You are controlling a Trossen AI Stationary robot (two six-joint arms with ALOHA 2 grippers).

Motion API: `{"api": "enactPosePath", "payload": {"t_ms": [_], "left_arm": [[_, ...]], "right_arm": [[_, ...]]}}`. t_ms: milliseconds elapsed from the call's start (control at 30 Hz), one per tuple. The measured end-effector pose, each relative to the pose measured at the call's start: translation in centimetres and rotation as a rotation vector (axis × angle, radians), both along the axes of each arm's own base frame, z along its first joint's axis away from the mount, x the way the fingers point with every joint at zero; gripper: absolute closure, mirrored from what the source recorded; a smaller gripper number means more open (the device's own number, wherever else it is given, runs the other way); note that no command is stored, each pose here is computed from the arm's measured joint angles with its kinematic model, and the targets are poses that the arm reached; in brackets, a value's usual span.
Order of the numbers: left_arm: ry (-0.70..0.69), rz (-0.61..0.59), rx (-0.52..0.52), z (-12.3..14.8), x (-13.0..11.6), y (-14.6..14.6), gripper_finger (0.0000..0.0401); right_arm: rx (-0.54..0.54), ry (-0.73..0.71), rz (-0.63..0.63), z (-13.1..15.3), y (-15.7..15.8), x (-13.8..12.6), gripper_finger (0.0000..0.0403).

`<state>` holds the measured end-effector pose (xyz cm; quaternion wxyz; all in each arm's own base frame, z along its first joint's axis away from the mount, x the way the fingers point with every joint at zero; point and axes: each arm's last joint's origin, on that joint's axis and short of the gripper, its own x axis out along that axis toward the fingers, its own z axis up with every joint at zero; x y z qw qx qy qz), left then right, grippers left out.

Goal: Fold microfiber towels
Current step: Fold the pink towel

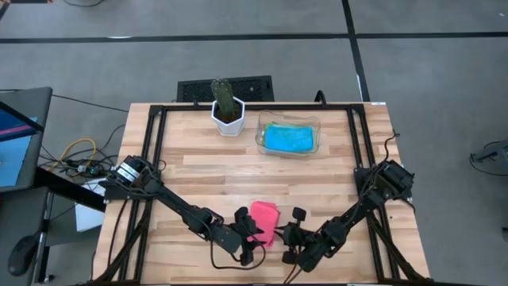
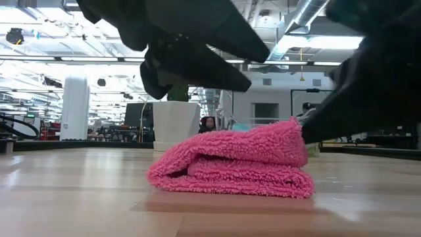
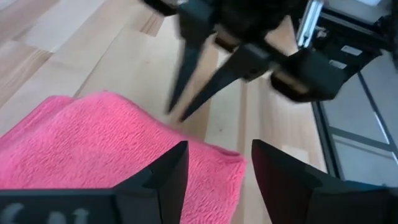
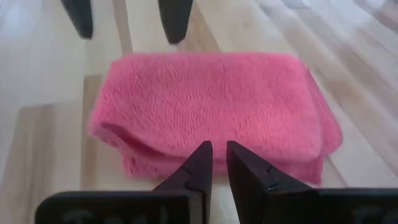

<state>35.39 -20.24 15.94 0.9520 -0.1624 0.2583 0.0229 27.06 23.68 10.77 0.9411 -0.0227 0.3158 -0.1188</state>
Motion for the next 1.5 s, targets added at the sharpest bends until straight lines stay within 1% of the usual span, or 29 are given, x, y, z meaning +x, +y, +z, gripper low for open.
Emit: {"api": "enactPosePath", "payload": {"t_ms": [67, 133, 233, 333, 400, 467, 533, 633, 700, 800, 867, 933, 1000, 1067, 1100, 1133, 1200, 1300, 1367, 1433, 1500], "left_arm": [[0.018, 0.006, 0.005, -0.2, -0.1, 0.1, 0.0232], [0.039, 0.021, 0.022, -0.4, -0.2, 0.2, 0.0235], [0.045, 0.053, 0.057, -0.5, -0.3, 0.4, 0.0246], [0.037, 0.069, 0.087, -0.7, -0.5, 0.6, 0.0262], [0.044, 0.086, 0.107, -1.1, -0.7, 0.8, 0.0275], [0.054, 0.101, 0.119, -1.7, -1.1, 1.0, 0.0289], [0.061, 0.12, 0.111, -2.4, -1.5, 1.4, 0.0303], [0.063, 0.143, 0.098, -3.4, -2.2, 1.8, 0.0322], [0.051, 0.153, 0.092, -3.9, -2.6, 2.1, 0.0332], [0.068, 0.151, 0.103, -4.5, -3.1, 2.4, 0.0344], [0.064, 0.137, 0.091, -4.3, -3.0, 2.3, 0.0351], [0.043, 0.111, 0.075, -3.5, -3.0, 2.1, 0.0357], [-0.002, 0.098, 0.07, -2.3, -3.1, 1.8, 0.0364], [-0.061, 0.099, 0.089, -1.4, -3.2, 1.4, 0.037], [-0.083, 0.098, 0.103, -1.1, -3.3, 1.2, 0.0373], [-0.103, 0.09, 0.113, -0.9, -3.3, 1.0, 0.0376], [-0.121, 0.065, 0.12, -0.7, -3.3, 0.7, 0.0382], [-0.11, 0.048, 0.113, -1.0, -3.3, 0.7, 0.0389], [-0.109, 0.044, 0.11, -1.3, -3.2, 0.6, 0.0392], [-0.105, 0.045, 0.117, -1.5, -3.2, 0.6, 0.0395], [-0.103, 0.038, 0.112, -1.6, -3.0, 0.7, 0.0397]], "right_arm": [[-0.012, -0.004, 0.003, -0.1, 0.6, -0.7, 0.0331], [-0.047, -0.024, -0.005, 0.0, 0.9, -1.3, 0.0331], [-0.09, -0.118, -0.05, 0.4, 1.0, -1.0, 0.0331], [-0.048, -0.203, -0.032, 1.1, 1.4, 0.2, 0.0331], [0.004, -0.242, 0.049, 0.8, 2.2, 1.1, 0.0331], [0.02, -0.278, 0.125, -0.2, 2.9, 1.6, 0.0331], [0.048, -0.284, 0.156, -1.8, 3.1, 2.1, 0.0333], [0.109, -0.236, 0.144, -4.6, 2.6, 2.4, 0.0338], [0.151, -0.236, 0.121, -5.1, 2.5, 2.5, 0.0343], [0.156, -0.236, 0.124, -4.5, 2.3, 2.5, 0.035], [0.139, -0.255, 0.133, -3.3, 2.3, 2.4, 0.0355], [0.078, -0.3, 0.131, -1.4, 2.4, 2.1, 0.0361], [-0.02, -0.342, 0.115, 0.4, 2.5, 1.8, 0.037], [-0.147, -0.323, 0.092, 1.3, 2.0, 1.7, 0.038], [-0.191, -0.296, 0.079, 1.3, 1.6, 1.7, 0.0385], [-0.218, -0.265, 0.062, 1.1, 0.9, 1.9, 0.0389], [-0.227, -0.217, 0.02, 0.1, -0.5, 2.2, 0.0392], [-0.185, -0.161, -0.027, -2.0, -3.0, 1.9, 0.0386], [-0.131, -0.139, -0.078, -3.4, -4.9, 1.1, 0.0378], [-0.102, -0.141, -0.128, -4.6, -6.7, 0.1, 0.0372], [-0.064, -0.17, -0.167, -5.2, -7.9, -0.6, 0.0373]]}}
